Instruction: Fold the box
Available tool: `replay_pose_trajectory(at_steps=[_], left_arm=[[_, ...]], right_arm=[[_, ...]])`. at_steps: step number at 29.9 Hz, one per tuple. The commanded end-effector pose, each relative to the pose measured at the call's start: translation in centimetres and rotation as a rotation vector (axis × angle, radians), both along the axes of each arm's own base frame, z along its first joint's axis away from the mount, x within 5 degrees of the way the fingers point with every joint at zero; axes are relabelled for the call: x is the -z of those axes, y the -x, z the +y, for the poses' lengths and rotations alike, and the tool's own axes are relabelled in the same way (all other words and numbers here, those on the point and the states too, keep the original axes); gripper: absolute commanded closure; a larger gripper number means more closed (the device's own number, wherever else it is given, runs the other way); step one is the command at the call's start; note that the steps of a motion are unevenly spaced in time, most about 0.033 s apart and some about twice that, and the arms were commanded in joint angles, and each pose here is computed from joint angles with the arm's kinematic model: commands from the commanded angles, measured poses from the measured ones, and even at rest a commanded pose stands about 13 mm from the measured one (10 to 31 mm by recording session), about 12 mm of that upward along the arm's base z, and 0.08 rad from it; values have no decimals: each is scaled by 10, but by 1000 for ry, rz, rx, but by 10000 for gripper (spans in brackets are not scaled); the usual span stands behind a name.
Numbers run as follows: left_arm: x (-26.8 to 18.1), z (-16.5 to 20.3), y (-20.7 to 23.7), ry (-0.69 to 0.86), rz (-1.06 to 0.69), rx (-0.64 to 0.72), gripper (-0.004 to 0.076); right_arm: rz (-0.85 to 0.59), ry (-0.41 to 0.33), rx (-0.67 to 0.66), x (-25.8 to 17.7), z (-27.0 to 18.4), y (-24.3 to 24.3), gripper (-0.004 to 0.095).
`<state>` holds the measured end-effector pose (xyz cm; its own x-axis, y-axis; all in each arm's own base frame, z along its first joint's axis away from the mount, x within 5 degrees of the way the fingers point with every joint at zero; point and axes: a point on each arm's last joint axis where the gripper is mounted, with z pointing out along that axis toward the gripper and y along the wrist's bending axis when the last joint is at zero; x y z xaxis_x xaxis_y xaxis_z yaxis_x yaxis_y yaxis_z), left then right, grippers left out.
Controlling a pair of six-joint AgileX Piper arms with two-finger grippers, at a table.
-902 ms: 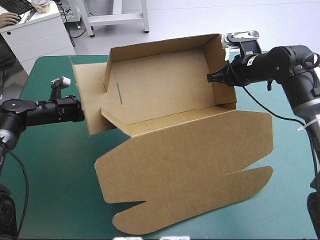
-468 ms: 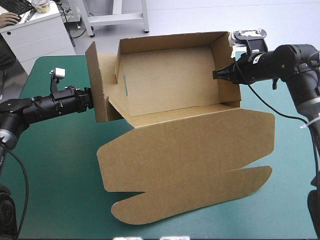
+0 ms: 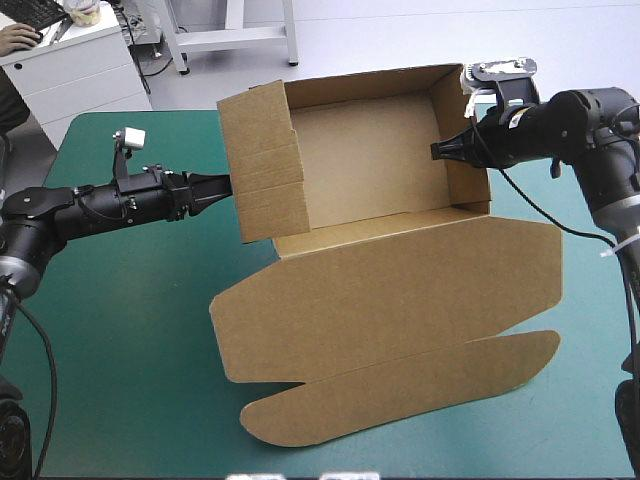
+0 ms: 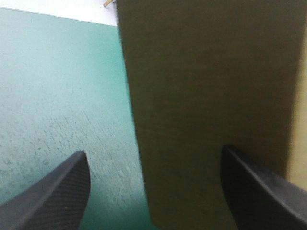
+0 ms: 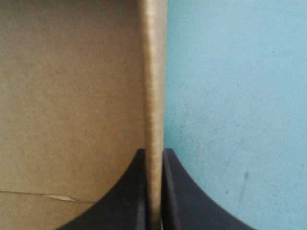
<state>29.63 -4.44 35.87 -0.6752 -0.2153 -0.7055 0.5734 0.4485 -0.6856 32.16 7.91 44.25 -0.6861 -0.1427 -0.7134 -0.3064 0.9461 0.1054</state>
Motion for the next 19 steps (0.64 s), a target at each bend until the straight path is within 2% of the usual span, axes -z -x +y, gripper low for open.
replay_pose_trajectory(at_steps=[1,12,19], left_arm=[[-40,-10,23,91,-94,100,189],[-50,-47,36,159,-96,229,189],[-50,-50,36,160,-105,233,189]], right_arm=[[-128,-39,20,-27,-4,10,928],[-124,-21,25,-26,-5,10,928],[-108,-50,49,-26,-5,10,928]])
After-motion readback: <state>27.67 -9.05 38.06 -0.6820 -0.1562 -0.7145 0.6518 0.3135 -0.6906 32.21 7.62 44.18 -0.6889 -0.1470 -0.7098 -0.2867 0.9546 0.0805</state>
